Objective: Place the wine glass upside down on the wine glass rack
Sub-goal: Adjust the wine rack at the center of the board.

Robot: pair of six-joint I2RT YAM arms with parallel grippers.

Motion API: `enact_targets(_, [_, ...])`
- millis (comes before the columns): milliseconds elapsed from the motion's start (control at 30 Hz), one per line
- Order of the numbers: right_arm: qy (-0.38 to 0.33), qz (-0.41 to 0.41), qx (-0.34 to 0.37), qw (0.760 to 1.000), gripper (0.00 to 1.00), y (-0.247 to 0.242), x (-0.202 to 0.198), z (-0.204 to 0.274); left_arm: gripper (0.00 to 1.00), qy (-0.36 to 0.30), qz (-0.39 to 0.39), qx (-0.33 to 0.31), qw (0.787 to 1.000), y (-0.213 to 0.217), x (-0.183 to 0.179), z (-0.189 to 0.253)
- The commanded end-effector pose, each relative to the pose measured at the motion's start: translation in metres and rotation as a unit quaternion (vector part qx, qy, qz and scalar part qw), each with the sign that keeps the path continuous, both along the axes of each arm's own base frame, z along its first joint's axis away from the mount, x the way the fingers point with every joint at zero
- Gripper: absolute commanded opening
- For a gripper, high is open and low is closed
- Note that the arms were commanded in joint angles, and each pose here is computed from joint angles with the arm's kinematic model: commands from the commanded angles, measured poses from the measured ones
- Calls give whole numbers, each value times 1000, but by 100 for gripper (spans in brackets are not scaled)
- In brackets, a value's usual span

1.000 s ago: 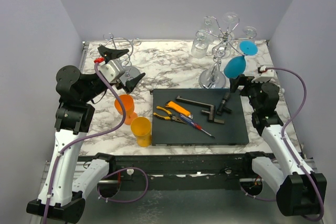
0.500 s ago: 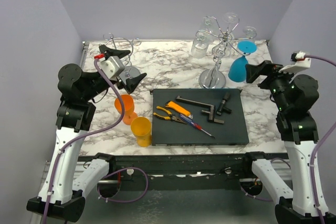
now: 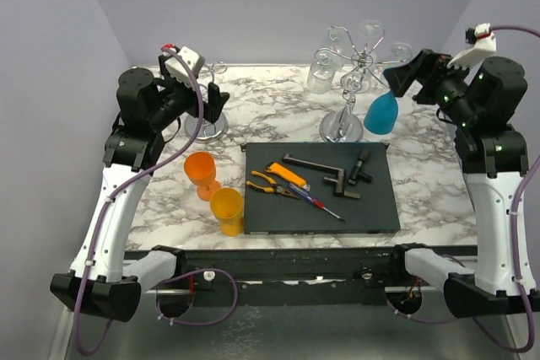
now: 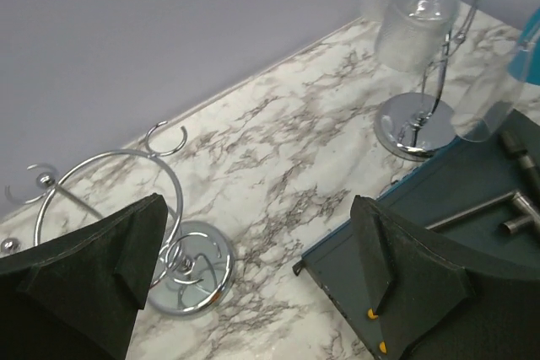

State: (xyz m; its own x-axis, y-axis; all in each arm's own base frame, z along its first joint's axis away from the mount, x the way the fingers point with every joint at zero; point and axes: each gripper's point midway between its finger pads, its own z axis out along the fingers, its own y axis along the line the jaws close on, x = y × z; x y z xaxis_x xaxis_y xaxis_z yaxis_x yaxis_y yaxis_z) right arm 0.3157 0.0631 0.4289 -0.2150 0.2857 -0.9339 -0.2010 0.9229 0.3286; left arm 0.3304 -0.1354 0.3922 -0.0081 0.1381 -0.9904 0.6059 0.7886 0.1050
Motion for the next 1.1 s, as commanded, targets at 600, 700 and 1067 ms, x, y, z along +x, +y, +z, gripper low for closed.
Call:
enact_targets(600, [93, -18, -134, 986, 70, 46, 129, -23, 99, 33, 89, -14, 995, 26, 21, 11])
enact_targets(700, [99, -32, -152, 983, 65, 48, 136, -33, 99, 36, 84, -16, 996, 24, 20, 11])
enact_targets(1067, [102, -74, -187, 974, 59, 38, 147, -42, 99, 35, 78, -12, 996, 23, 18, 8])
